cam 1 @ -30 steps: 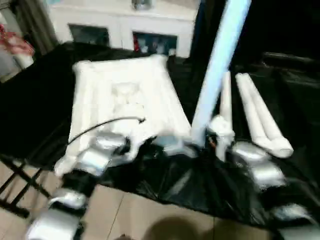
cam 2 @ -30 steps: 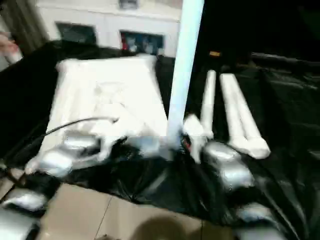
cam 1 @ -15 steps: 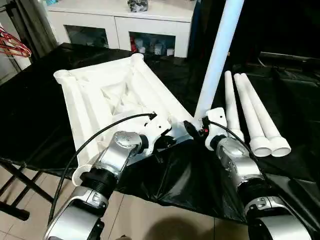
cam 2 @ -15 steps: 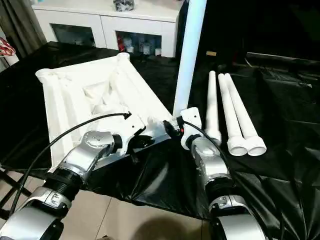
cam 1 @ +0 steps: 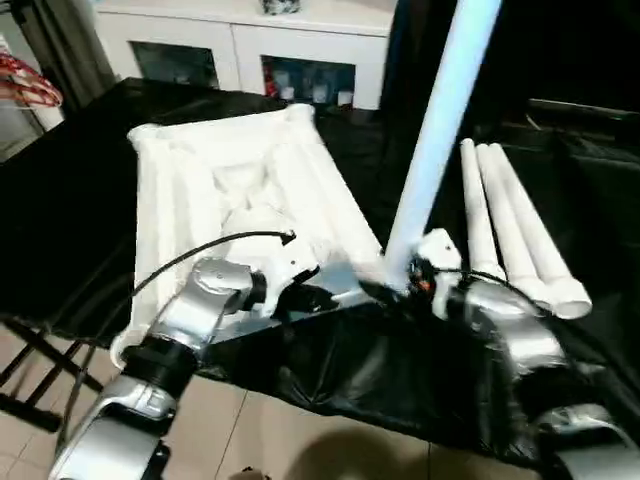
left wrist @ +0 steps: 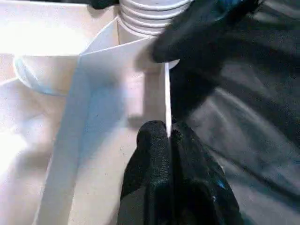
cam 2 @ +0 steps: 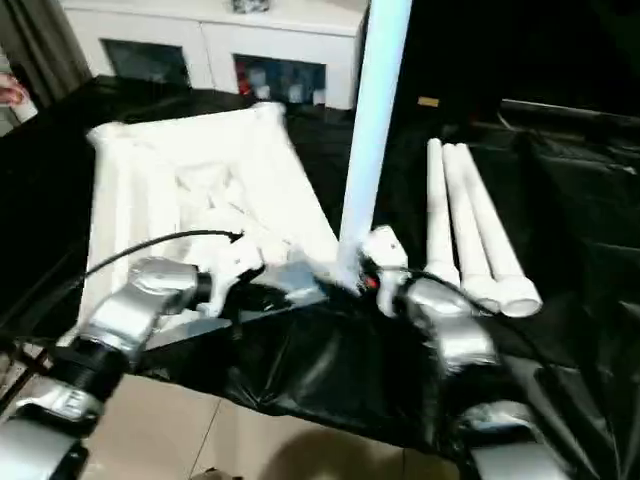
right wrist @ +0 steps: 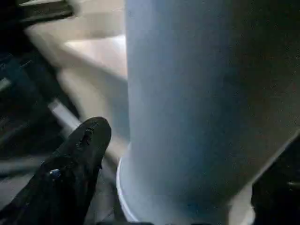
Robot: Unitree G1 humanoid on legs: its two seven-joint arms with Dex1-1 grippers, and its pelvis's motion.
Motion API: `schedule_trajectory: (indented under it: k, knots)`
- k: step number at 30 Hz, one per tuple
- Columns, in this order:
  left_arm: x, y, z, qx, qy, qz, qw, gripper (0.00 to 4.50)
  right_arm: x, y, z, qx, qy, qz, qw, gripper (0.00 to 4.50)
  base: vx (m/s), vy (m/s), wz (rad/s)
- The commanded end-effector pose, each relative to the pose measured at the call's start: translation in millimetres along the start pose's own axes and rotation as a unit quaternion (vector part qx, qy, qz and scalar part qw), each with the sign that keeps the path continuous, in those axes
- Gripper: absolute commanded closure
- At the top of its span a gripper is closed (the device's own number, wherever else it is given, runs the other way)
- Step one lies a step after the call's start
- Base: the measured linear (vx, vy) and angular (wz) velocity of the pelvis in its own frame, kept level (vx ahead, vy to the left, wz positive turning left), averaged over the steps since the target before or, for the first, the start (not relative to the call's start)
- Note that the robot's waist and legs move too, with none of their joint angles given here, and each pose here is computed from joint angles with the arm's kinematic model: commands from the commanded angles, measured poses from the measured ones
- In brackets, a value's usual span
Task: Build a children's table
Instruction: Rotate leg to tighten
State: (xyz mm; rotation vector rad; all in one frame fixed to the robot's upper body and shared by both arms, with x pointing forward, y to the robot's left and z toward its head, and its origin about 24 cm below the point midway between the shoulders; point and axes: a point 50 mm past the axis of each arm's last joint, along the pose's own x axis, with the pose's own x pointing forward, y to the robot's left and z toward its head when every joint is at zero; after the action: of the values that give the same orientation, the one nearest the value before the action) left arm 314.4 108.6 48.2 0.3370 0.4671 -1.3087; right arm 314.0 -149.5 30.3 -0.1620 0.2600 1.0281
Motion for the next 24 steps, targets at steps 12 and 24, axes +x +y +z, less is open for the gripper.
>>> schedule_trajectory:
  k: [12, 24]
  knots:
    - [-2, -15.0, 6.0, 0.027, 0.001, -0.114, 0.993, 4.50, -8.9, 22.4, -10.7, 0.012, 0.060, 0.159, 0.985, 1.24, 0.000, 0.000, 0.00]
    - [9, -3.2, 7.7, 0.010, -0.016, -0.008, 1.000, 4.50, 7.5, 26.7, -17.4, 0.051, 0.041, 0.087, 0.994, 1.74, 0.000, 0.000, 0.00]
